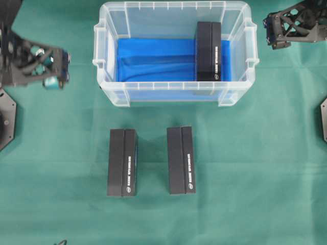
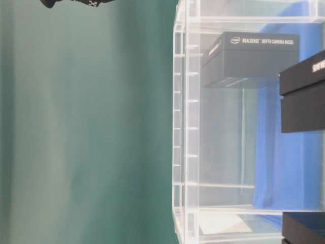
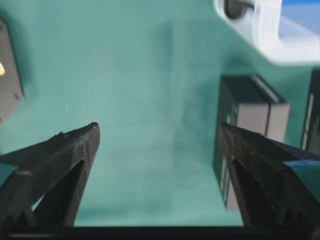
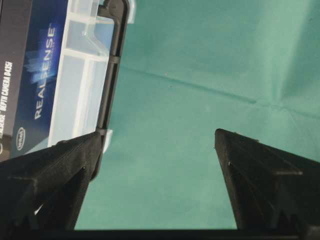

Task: Take out the box from the case.
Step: 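Open the left gripper and withdraw it to the left, then move the open right gripper over the right black box pair in the case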

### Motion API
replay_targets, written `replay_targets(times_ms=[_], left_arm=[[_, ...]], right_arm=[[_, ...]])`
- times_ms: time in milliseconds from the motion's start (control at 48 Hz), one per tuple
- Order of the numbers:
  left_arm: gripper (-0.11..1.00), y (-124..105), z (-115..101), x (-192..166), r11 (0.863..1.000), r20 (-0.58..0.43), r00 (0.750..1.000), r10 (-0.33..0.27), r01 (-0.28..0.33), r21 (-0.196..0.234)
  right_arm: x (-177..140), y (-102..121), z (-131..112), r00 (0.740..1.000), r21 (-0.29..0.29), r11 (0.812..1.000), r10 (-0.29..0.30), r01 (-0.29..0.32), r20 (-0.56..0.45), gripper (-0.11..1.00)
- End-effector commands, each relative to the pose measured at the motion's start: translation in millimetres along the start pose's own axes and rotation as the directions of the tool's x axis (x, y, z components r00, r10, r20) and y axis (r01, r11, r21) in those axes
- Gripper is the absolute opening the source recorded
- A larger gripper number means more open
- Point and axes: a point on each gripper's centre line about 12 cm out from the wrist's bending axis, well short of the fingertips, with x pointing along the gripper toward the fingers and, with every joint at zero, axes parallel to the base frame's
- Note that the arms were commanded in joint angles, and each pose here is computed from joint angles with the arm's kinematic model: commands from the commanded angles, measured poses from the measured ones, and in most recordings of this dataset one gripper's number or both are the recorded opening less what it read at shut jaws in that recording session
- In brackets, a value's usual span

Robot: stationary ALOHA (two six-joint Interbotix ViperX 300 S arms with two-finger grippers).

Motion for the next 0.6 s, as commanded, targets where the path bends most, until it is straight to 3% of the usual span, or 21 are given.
replay_targets(times_ms=[0, 292, 584], left_arm=[[0.97, 2.6, 17.1, -7.3, 0.999, 0.019, 1.000, -0.022, 0.023, -0.025], [0.97, 12.4, 55.9, -6.3, 0.999, 0.048, 0.999, -0.009, 0.011, -0.032], [0.97, 14.2, 60.7, -5.9, 0.999, 0.048, 0.999, -0.008, 0.010, -0.032]], right_arm=[[-6.2, 1.0, 1.9, 1.000, 0.002, 1.000, 0.018, -0.018, 0.013, 0.92], [-6.1, 0.5, 2.1, 1.000, 0.005, 1.000, 0.014, -0.014, 0.012, 0.92], [-6.2, -0.3, 1.4, 1.000, 0.010, 1.000, 0.006, -0.006, 0.009, 0.92]])
